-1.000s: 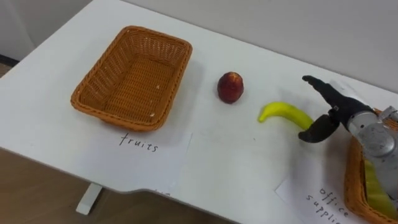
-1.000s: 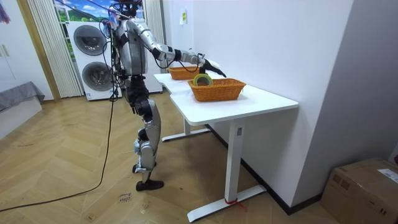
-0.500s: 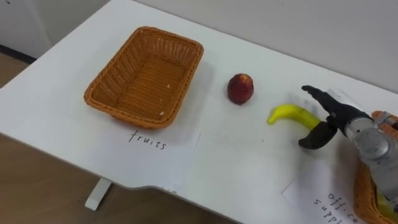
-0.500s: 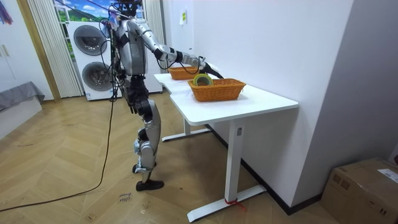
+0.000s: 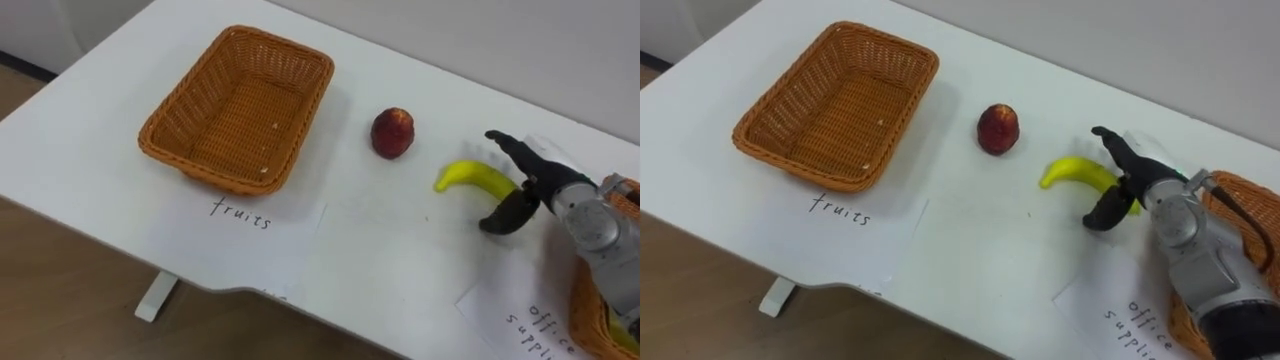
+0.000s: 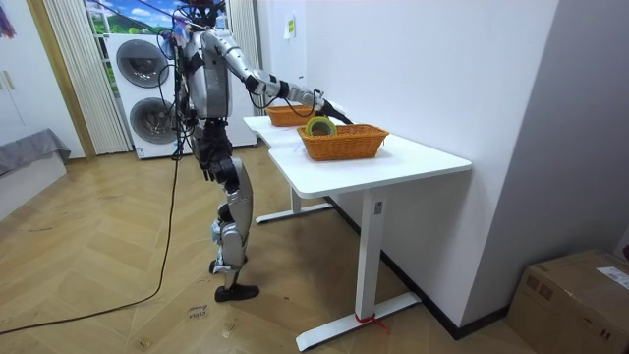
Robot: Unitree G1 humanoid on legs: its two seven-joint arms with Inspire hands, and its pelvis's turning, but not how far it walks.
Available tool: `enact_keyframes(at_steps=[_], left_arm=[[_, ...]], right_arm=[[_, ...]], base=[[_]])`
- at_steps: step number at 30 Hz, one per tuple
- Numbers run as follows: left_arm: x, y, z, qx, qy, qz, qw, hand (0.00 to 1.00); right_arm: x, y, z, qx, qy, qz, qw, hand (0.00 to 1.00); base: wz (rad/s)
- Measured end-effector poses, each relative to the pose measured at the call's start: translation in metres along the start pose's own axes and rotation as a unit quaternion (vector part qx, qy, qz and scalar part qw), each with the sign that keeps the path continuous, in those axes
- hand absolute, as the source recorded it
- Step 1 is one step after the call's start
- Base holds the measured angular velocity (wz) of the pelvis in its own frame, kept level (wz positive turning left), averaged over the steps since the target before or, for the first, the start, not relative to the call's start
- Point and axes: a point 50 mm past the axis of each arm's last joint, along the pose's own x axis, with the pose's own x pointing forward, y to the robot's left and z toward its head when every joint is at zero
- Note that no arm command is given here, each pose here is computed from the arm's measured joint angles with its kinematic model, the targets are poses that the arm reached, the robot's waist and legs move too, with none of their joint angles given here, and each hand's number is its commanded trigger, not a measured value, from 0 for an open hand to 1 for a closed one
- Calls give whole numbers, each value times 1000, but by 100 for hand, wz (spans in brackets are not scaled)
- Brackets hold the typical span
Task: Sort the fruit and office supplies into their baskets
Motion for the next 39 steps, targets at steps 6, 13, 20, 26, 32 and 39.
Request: enact_keyframes(at_steps=[6,13,20,26,32,39], left_arm=[[0,-2,2,10,-2,-4,1000,0],[0,-2,-1,10,5,-4,1000,0],[0,-3,-4,6,9,-6,1000,0],[1,-3,-4,10,12,-7,1000,0],[1,-6,0,18,5,-20,1000,0],[4,-5,7,21,-1,-23,1000,0]], right_arm=[[5,-3,-6,9,17,-3,1000,0],[5,0,-15,14,35,5,999,0],[6,5,-23,31,52,10,998,0],[8,3,-25,45,55,29,997,0],[15,-1,-21,62,55,75,994,0],[13,-2,-31,76,67,114,988,0]], base=[[1],[2],[-1],[4],[2],[0]])
